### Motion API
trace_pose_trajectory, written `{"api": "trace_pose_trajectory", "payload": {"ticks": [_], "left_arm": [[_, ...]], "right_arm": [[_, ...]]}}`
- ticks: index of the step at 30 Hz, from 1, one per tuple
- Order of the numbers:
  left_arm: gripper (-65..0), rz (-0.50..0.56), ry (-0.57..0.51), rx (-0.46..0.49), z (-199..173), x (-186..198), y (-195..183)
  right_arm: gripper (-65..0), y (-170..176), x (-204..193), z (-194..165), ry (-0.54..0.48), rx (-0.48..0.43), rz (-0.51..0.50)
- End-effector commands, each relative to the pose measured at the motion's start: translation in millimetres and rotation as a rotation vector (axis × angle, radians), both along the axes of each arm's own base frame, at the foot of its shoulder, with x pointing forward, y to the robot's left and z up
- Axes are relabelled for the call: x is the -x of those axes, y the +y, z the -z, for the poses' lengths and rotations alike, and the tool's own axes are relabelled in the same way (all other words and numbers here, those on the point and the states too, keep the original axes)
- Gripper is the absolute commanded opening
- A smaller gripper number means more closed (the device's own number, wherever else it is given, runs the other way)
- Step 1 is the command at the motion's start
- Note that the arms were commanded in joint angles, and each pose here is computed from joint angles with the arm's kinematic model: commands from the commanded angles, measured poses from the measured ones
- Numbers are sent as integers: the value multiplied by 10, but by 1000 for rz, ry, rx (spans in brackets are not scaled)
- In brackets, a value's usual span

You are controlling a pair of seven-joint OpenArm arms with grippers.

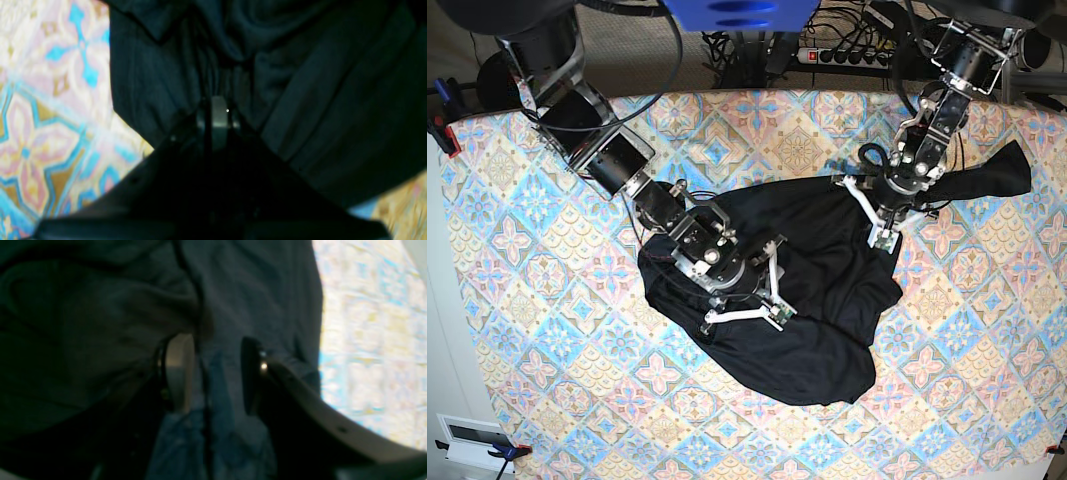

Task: Layout the t-shirt on the table in an organized manner, then fold the t-shirt properly
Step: 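Pull the shirt apart, right gripper dragging its hem away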

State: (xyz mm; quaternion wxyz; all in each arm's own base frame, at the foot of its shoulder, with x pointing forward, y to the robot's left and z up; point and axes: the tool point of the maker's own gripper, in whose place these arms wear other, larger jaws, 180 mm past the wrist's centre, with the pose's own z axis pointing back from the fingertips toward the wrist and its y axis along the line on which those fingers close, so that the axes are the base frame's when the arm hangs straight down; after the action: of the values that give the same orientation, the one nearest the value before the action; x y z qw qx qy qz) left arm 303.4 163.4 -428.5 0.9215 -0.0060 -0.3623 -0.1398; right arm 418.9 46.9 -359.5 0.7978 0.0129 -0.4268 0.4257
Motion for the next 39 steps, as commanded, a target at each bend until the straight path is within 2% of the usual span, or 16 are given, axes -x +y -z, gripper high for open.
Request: {"api": "trace_pose_trajectory", "payload": {"ticks": [1, 7, 18, 20, 22, 25, 29, 33, 39], "left_arm": [[-643, -2, 70, -29, 82, 149, 99], [-643, 29, 76, -61, 33, 302, 203], [-643, 48, 66, -68, -28, 333, 211], [-643, 48, 63, -68, -31, 329, 210], [-643, 48, 62, -66, -32, 327, 203], [-643, 47, 64, -67, -23, 330, 210], [-643, 46, 64, -67, -21, 330, 213], [-643, 46, 64, -67, -21, 330, 213], [-643, 47, 61, -65, -26, 326, 202]], "right_arm": [[-423, 20, -163, -233, -64, -21, 5], [-423, 33, -50, 50, -32, 40, -37], [-430, -73, -84, 177, -15, 65, -18], [-460, -82, -96, 168, -16, 62, -13], [-528, -79, -100, 159, -18, 59, -13], [-650, -113, -235, -5, -53, 27, 11], [-650, -220, -432, -228, -103, -53, 69], [-650, -385, -594, -392, -128, -100, 136], [-650, -662, -946, -832, -201, -161, 234]]}}
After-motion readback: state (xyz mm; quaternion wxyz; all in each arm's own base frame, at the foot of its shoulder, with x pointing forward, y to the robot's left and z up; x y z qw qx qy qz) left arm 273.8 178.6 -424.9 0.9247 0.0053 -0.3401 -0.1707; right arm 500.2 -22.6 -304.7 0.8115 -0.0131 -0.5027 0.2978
